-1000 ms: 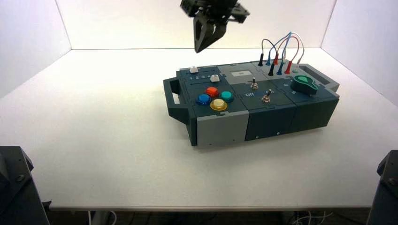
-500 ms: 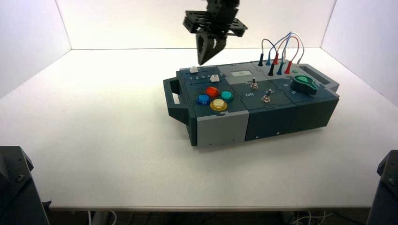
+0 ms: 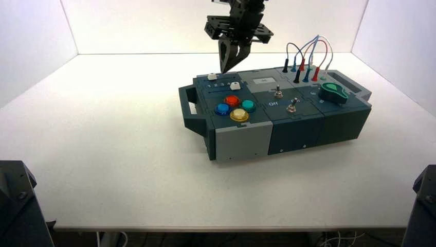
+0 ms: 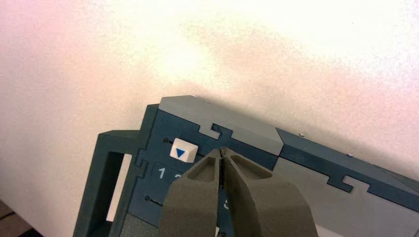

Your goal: Move the top slider to position 1.

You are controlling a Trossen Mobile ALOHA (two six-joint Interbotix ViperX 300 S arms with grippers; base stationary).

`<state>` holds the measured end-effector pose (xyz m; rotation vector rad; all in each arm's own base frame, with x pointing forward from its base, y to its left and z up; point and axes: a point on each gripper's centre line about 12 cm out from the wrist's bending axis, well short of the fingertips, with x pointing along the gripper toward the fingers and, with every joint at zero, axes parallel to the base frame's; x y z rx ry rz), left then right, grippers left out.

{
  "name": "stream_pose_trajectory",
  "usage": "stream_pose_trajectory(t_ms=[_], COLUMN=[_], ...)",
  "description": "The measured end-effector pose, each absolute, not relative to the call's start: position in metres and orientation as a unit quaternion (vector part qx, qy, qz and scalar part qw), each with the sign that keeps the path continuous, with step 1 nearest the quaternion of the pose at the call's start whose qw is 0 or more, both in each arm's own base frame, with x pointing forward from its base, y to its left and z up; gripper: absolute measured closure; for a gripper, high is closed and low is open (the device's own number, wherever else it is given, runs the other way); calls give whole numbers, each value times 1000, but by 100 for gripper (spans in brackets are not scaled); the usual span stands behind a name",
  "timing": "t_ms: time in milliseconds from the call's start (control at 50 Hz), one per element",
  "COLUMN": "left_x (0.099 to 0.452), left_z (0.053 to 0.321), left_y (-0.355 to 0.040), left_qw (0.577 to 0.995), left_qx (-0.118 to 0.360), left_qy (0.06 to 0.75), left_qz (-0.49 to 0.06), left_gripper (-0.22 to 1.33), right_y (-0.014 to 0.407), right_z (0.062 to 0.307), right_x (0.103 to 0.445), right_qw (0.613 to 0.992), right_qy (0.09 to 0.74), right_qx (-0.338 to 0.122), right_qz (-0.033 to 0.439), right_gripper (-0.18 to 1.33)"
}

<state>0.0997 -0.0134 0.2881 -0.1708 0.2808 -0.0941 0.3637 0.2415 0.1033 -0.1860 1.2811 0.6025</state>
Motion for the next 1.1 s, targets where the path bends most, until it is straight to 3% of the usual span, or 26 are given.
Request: stream_pose_trajectory(t_ms=[1100], left_x=[100], left_z=[288], left_y=[-13], left_qw=[986], left_qx=[-84], left_qy=[140], left_qz=[-46], left_gripper=[127], right_y=[254], right_z=[101], right_x=[359], right_qw=[744], right_qy=[599], right_qx=[-77], right_qz=[286], right_gripper=[129])
